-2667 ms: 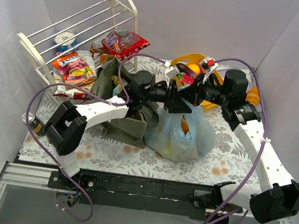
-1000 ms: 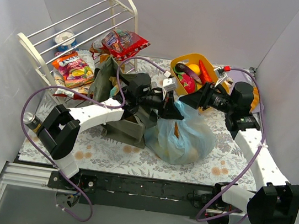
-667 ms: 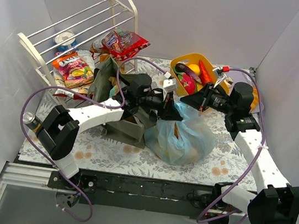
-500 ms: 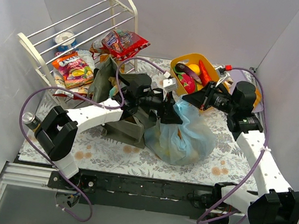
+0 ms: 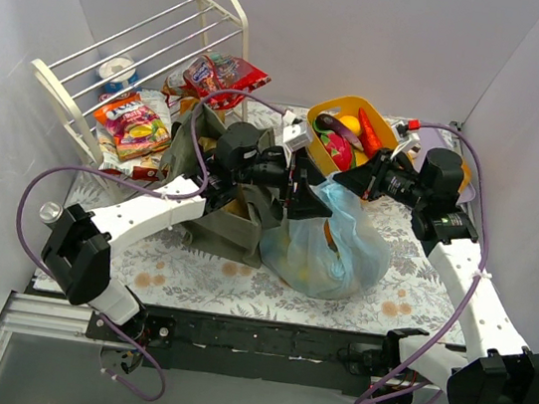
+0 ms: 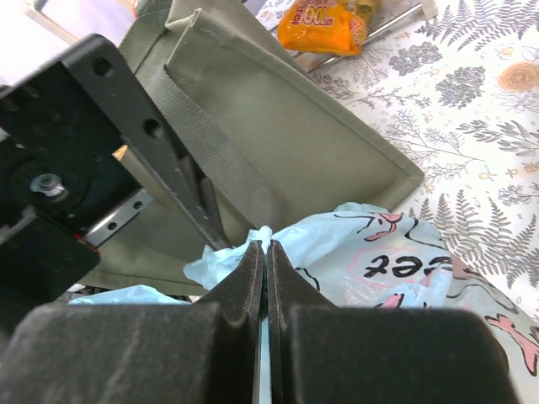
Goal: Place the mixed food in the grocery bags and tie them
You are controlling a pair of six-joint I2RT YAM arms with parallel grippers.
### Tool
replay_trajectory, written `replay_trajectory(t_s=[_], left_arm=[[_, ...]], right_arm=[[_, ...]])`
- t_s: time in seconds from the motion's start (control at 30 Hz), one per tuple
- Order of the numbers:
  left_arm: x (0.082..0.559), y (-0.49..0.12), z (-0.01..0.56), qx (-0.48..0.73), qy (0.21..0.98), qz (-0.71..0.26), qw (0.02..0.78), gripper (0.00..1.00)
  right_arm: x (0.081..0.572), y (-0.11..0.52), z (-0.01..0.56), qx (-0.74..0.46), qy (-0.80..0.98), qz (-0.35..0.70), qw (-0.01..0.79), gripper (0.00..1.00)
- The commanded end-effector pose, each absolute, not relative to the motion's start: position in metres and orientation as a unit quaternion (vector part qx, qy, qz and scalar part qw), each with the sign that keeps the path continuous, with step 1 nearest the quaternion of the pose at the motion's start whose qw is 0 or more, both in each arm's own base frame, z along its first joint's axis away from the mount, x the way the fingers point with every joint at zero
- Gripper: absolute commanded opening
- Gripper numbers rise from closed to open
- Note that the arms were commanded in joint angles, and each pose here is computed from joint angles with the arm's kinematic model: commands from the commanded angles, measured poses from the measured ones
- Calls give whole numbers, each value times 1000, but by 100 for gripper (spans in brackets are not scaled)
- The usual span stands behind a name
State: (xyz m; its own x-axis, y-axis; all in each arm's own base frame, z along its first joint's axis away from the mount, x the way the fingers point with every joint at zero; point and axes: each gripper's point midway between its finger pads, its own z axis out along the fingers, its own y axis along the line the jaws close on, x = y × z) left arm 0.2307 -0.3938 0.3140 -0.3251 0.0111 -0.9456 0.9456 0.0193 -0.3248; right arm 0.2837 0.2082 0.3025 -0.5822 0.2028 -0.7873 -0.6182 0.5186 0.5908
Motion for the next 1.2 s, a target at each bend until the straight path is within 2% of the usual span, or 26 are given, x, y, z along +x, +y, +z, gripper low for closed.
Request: replay_trajectory(t_s=[0.0,0.33,0.47,0.5,0.6,0.77,0.93,1.13,1.17], left_arm=[[230,-398,341,399,572,-576,426,98],[253,-410,339,359,608,-551,444,98],[263,-409,333,342,626,-537,451,88],[264,-409,332,340,629,-535,450,81],[270,-408,327,328,642,-523,454,71],[274,-409,313,326,654,-514,449,64],[277,-407,307,320,661,-507,451,50],[275,-404,299,316,667,-505,448,39],[275,-403,299,314,667,-503,451,33]], right_arm=[[286,204,324,-150,742,453,471,1],[286,202,324,-150,744,444,476,1],[285,201,324,-149,745,442,477,1],[286,201,324,-150,745,441,478,1],[285,199,327,-149,744,436,484,1],[282,196,339,-154,739,429,496,1],[282,191,344,-151,741,414,506,1],[280,187,351,-149,739,405,517,1],[279,186,353,-149,739,403,519,1]])
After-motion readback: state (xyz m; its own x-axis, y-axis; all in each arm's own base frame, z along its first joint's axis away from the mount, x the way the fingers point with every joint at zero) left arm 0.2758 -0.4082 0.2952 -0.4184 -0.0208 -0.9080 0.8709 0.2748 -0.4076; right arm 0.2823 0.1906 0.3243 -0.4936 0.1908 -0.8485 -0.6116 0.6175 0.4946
